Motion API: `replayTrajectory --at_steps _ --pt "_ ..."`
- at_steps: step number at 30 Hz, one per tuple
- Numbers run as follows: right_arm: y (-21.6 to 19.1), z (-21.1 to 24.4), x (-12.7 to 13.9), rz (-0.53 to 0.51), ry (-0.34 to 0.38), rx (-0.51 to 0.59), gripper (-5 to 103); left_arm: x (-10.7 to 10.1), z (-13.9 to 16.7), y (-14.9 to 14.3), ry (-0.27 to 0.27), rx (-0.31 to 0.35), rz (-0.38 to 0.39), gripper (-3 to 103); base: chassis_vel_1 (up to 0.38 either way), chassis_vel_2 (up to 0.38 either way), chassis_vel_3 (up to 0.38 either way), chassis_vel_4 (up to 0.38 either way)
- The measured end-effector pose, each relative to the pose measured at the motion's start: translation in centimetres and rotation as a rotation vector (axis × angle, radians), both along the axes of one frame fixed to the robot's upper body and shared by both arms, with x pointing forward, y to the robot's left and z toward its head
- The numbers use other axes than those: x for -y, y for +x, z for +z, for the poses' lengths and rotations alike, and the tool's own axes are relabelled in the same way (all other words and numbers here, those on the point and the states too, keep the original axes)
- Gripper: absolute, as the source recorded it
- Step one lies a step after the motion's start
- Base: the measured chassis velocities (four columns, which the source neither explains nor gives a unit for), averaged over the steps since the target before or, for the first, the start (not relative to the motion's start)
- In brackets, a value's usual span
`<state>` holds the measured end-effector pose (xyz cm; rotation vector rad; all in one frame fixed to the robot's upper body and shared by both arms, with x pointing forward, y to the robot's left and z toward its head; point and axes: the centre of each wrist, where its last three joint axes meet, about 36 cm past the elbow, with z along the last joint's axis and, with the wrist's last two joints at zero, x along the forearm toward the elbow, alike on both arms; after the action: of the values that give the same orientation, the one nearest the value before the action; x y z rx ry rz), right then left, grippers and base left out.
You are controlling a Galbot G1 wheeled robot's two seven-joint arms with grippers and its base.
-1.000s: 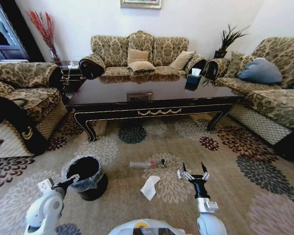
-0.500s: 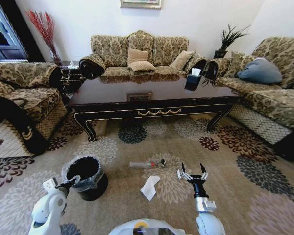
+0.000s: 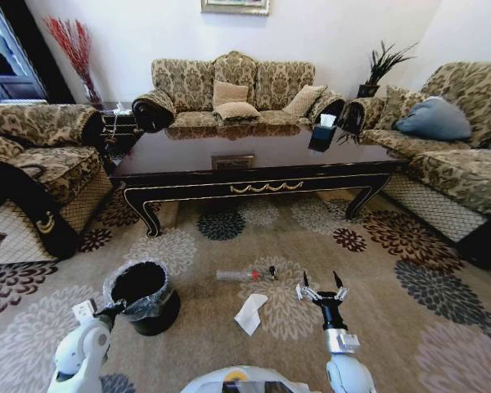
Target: Move to the front of the table and pick up the trash from the floor, then place it into the trash bin.
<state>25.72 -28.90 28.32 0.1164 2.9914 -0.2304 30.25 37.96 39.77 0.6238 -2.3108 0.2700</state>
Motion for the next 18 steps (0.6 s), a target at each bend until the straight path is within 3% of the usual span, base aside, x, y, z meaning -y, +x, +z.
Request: replayTrajectory --at_steps 2,4,6,14,18 --pt "0.1 -0.1 0.1 -0.008 -0.002 0.000 100 -0.2 -0.2 -0.2 0.013 -0.008 0.000 12 0.000 0.000 0.000 0.000" --pt "0.2 -0.2 0.1 -0.010 -0.003 -0.001 100 -0.2 -0.2 -0.3 0.016 -0.009 0.000 12 0.000 0.000 0.000 0.000" --pt "0.3 -0.4 0.2 -0.016 -0.003 -0.003 100 -0.3 -0.2 -0.5 0.017 -0.010 -0.005 3 0.000 0.000 0.000 0.000" --pt "1.1 -1.6 0.0 -0.057 0.042 -0.065 100 -1.2 0.7 -1.4 0.049 -0.010 -0.021 2 0.000 0.000 0.000 0.000" --pt "2.0 -3.3 -0.3 -0.068 0.130 -0.178 100 -1.9 2.8 -2.5 0.084 0.023 -0.025 2 0.000 0.000 0.000 0.000"
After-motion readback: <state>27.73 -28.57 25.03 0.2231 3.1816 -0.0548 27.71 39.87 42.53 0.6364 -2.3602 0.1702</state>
